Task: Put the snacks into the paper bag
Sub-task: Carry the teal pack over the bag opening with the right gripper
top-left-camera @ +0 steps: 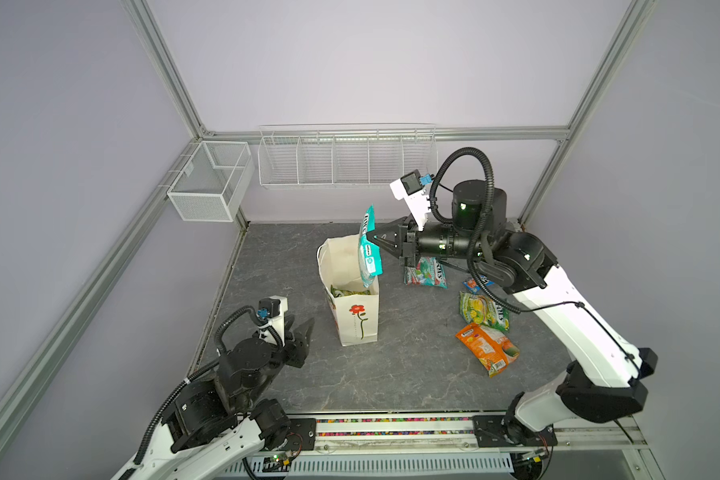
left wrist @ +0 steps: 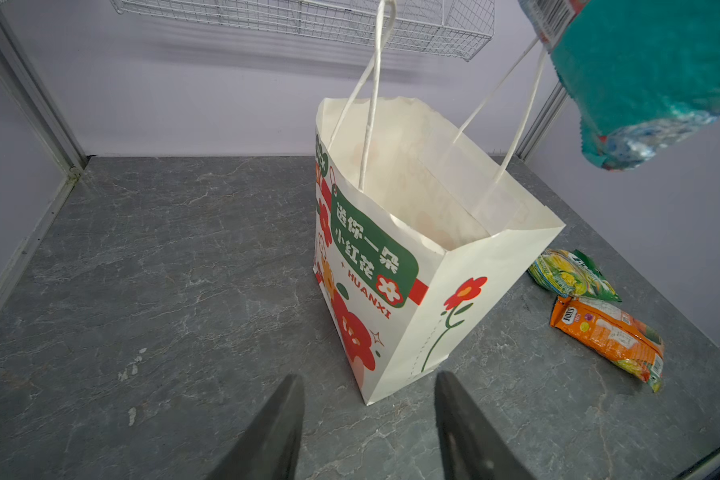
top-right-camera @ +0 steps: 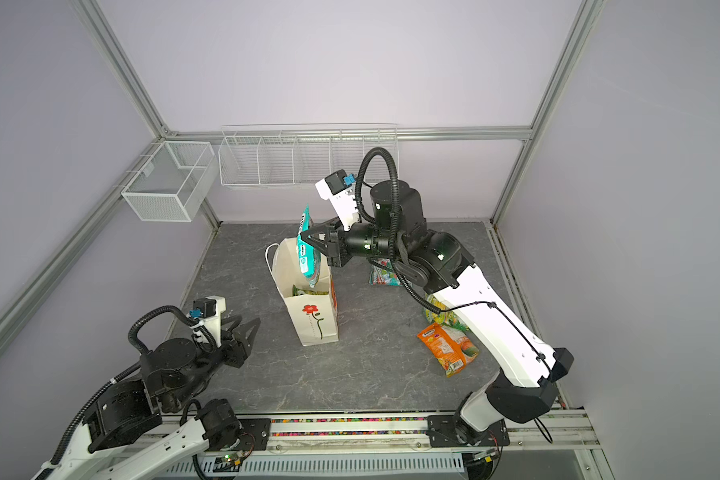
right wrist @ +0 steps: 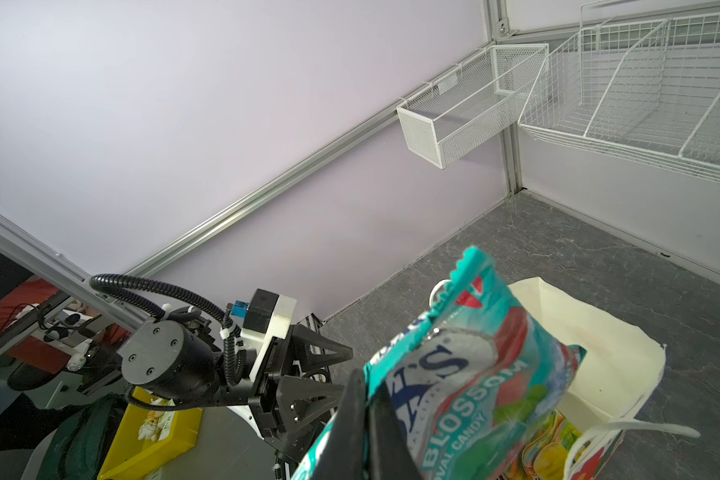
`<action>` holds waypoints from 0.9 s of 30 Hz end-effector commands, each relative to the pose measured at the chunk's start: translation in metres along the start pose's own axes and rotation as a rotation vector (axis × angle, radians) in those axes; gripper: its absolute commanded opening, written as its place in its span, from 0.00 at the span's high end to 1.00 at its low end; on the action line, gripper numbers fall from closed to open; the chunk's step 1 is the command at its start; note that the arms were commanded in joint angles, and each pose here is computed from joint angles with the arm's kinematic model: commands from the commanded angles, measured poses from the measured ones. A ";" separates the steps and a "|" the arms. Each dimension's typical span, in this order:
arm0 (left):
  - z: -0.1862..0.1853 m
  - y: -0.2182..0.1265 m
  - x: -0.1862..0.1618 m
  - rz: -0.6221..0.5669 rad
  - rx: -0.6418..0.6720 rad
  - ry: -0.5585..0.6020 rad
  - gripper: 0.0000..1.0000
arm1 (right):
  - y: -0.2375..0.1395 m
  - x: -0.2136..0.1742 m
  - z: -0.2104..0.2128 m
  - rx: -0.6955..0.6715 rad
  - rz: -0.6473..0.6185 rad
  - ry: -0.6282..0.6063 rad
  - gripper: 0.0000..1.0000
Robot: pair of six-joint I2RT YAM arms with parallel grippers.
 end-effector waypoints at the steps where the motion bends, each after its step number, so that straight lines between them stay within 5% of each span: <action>1: 0.002 0.000 -0.004 0.009 0.004 0.002 0.49 | 0.000 0.014 0.005 0.008 -0.048 -0.052 0.93; 27: 0.003 -0.002 -0.003 0.003 -0.005 -0.004 0.49 | 0.038 -0.006 -0.018 -0.018 0.023 -0.025 0.93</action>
Point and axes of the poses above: each gripper's point midway between its finger pads, its own y axis out along the fingers, its own z axis along the line the jaws close on, x = y × z, the point moved 3 cm from there along -y, back along the fingers, and after that the axes turned 13 degrees about -y, right-handed, at the moved point
